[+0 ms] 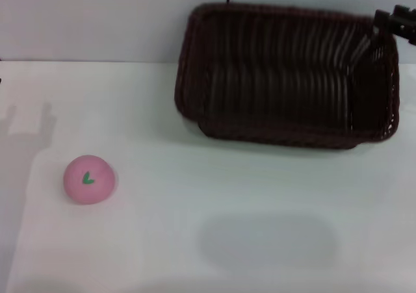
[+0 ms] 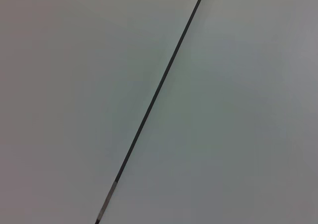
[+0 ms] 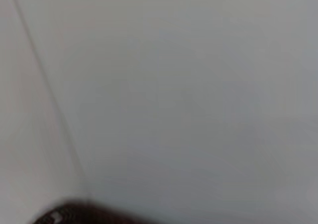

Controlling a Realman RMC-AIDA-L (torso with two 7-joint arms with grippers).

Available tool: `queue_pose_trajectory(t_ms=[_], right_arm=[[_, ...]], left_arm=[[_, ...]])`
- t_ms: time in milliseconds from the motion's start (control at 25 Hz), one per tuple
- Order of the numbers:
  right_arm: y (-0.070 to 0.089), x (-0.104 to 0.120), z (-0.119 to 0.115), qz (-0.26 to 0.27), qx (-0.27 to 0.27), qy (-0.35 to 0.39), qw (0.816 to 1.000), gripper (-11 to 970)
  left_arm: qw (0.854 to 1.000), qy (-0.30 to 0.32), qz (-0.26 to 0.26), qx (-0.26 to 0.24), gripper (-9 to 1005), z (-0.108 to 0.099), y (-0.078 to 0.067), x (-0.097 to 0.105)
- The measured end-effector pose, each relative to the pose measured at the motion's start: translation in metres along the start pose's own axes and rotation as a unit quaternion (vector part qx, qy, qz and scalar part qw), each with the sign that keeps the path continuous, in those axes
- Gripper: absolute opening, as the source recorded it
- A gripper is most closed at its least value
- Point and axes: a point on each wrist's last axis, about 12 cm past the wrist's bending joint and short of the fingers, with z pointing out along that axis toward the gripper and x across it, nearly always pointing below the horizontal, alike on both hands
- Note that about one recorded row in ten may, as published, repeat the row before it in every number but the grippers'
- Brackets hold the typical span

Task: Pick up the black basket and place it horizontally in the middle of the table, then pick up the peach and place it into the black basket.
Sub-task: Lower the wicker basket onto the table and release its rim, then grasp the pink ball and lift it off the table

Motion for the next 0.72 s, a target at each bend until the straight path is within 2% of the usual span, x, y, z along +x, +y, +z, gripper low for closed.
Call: queue_pose_trajectory(t_ms=[320,560,720], right_arm=[[-0.021,0.002,-0.027,0.002,0.067,-0.057,0.996,609],[-0.014,0.023,-0.049,0.033,0.064,-0.098,0.993,621],[-0.002,0.042,-0.071,0.041,0.070,-0.166,0.983,620]], left_arm=[[1.000,0.002,-0.002,-0.003,692,-0.003,0.000,0.001],[1.000,0.006,0.004,0.003,691,-0.005,0.002,0.000],[1.000,0.013,0.008,0.017,690,-0.005,0.001,0.000]])
